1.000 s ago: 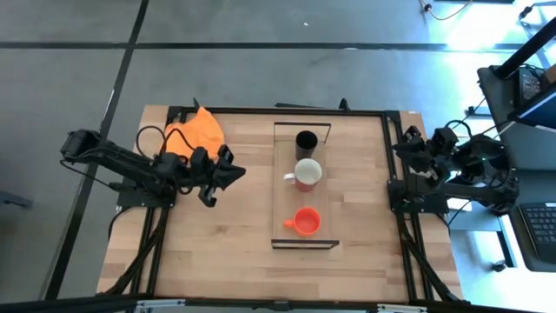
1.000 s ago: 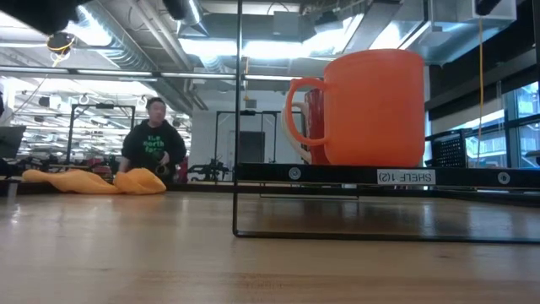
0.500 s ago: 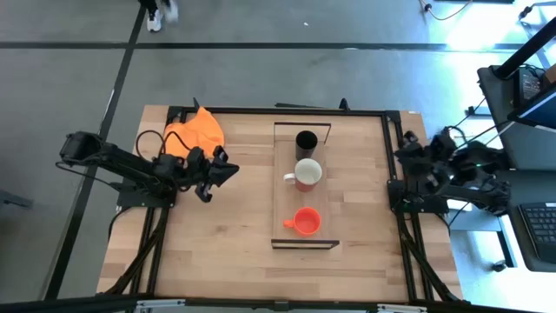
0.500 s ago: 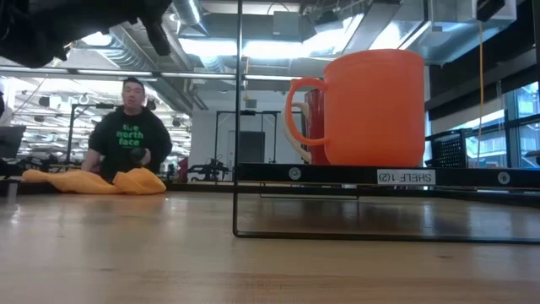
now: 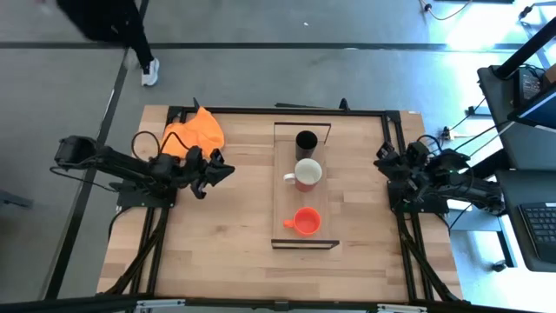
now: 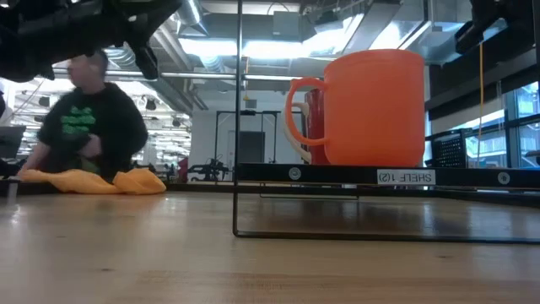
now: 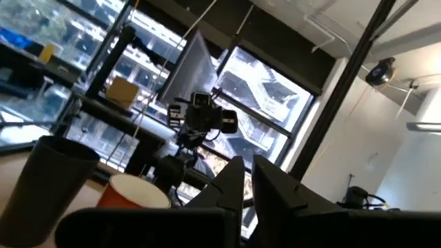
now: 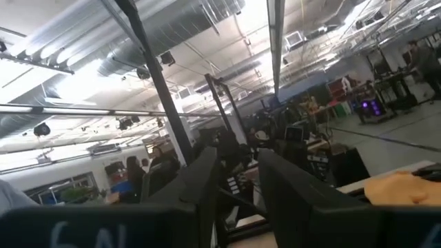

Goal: Stack small to large cups/mugs on shelf
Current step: Return to Home Position

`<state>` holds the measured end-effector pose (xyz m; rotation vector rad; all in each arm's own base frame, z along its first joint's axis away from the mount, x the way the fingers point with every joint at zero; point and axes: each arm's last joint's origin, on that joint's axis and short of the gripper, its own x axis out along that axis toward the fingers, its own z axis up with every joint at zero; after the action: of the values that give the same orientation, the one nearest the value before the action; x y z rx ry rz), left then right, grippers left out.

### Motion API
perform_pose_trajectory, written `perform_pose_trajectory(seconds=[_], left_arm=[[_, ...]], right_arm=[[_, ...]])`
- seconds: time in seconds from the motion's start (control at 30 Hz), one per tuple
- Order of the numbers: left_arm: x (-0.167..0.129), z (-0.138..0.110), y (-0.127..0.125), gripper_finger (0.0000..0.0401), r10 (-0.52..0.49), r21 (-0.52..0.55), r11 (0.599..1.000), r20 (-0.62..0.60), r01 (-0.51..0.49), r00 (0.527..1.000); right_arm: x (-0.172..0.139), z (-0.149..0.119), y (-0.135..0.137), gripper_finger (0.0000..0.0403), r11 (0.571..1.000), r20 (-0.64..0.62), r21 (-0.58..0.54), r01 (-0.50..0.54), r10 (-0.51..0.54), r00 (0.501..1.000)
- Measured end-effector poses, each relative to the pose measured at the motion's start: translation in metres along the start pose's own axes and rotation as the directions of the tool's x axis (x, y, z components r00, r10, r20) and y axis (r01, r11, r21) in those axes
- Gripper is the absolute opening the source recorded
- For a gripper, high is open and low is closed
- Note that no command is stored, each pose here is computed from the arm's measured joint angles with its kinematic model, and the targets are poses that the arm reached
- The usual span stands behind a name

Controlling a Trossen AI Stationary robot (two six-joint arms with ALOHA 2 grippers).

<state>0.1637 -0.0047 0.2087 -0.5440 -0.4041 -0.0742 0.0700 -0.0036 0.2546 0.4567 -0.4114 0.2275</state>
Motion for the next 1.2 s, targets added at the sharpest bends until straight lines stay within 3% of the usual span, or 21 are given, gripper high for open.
perform_pose_trajectory(seconds=[0.13, 0.3, 0.47, 0.67, 1.07, 1.2], left_arm=[[0.004, 0.003, 0.002, 0.0025, -0.003, -0.028, 1.0, -0.098, 0.0, 0.995], [0.013, 0.014, 0.003, 0.0025, 0.042, -0.023, 0.998, -0.294, -0.051, 0.955], [0.001, 0.038, 0.001, 0.0025, 0.089, 0.057, 0.995, -0.246, -0.077, 0.965], [-0.027, 0.052, -0.008, 0.0025, 0.119, 0.052, 0.993, -0.238, -0.11, 0.964], [-0.067, 0.072, -0.02, 0.0025, 0.203, 0.157, 0.968, -0.037, -0.194, 0.979], [-0.069, 0.071, -0.02, 0.0025, 0.196, 0.187, 0.964, -0.026, -0.188, 0.98]], right_arm=[[0.0, -0.001, -0.001, 0.011, 1.0, 0.011, 0.001, -0.007, 0.007, 1.0], [0.0, -0.001, -0.001, 0.011, 1.0, 0.012, 0.001, -0.007, 0.007, 1.0], [0.0, -0.001, -0.001, 0.011, 1.0, 0.011, 0.004, -0.007, 0.007, 1.0], [0.0, -0.001, -0.001, 0.011, 1.0, 0.01, -0.001, -0.007, 0.007, 1.0], [0.0, -0.002, -0.001, 0.011, 0.998, 0.011, -0.058, 0.001, -0.001, 1.0], [0.0, -0.002, -0.001, 0.011, 0.995, 0.012, -0.1, 0.002, -0.001, 1.0]])
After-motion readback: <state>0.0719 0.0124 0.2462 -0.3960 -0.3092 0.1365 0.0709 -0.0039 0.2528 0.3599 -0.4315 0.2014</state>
